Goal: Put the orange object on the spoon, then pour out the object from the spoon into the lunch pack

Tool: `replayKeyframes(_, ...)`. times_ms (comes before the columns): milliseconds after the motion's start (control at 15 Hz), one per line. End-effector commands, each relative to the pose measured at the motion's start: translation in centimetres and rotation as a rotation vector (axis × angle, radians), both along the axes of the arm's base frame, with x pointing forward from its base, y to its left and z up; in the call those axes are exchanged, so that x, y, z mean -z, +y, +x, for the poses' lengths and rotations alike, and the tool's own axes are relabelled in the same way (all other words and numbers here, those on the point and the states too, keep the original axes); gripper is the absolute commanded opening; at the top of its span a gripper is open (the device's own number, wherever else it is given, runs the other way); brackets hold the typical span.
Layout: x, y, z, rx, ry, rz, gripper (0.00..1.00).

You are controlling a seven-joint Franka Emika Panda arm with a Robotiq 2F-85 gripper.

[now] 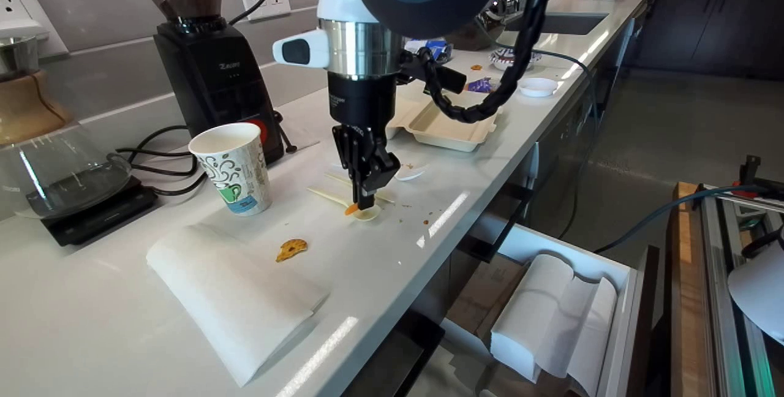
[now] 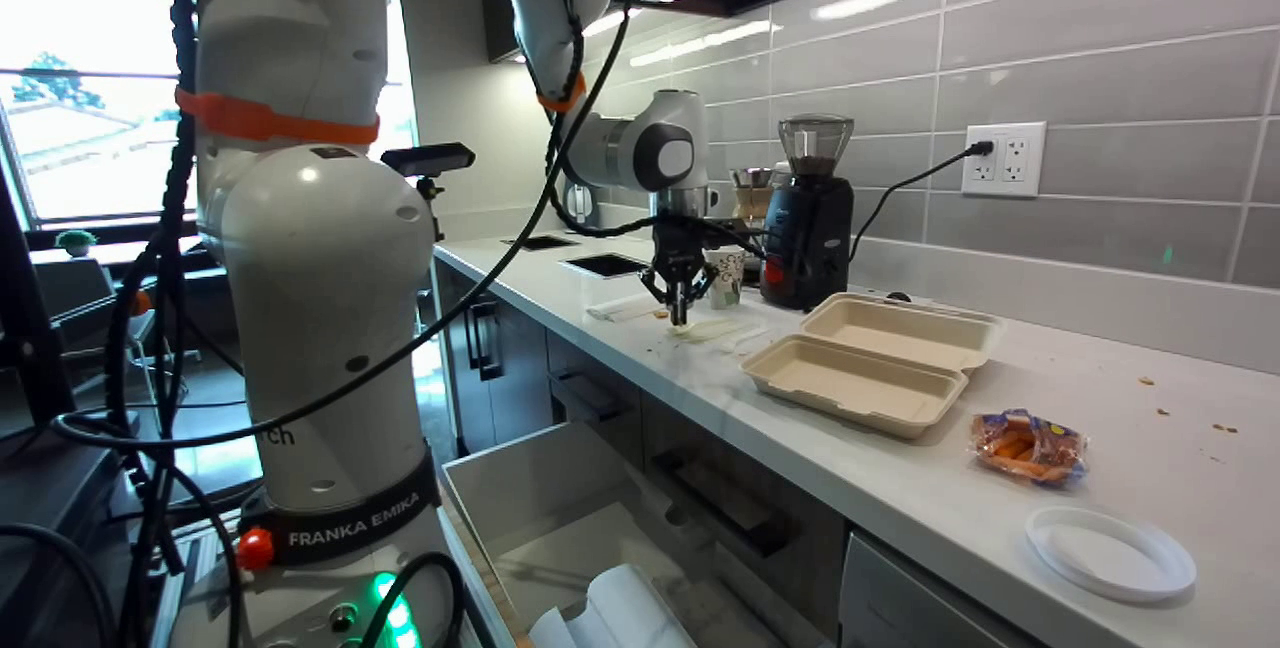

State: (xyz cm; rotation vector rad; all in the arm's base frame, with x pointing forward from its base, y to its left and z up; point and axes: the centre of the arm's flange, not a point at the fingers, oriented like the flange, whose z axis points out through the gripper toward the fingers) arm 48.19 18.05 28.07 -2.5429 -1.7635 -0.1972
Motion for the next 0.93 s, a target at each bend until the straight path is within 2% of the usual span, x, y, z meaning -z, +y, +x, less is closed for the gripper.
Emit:
replayKeyframes(0,0.79,-0.17,0.26,0.004,0.001,-0.005,0.03)
replayKeyframes(400,0.98,-0.3,0.33,0.008,0.005,-0.007,0.03)
replayKeyframes(467,0.94,-0.31,0.35,0.012,0.005,-0.007,0.35)
replayKeyframes(533,0.92,-0.32,0.37,0.012,0.005,-0.007,0.36)
replayKeyframes(867,0.6,-0.34,0.45,0.014,-0.002,-0.008,0.72)
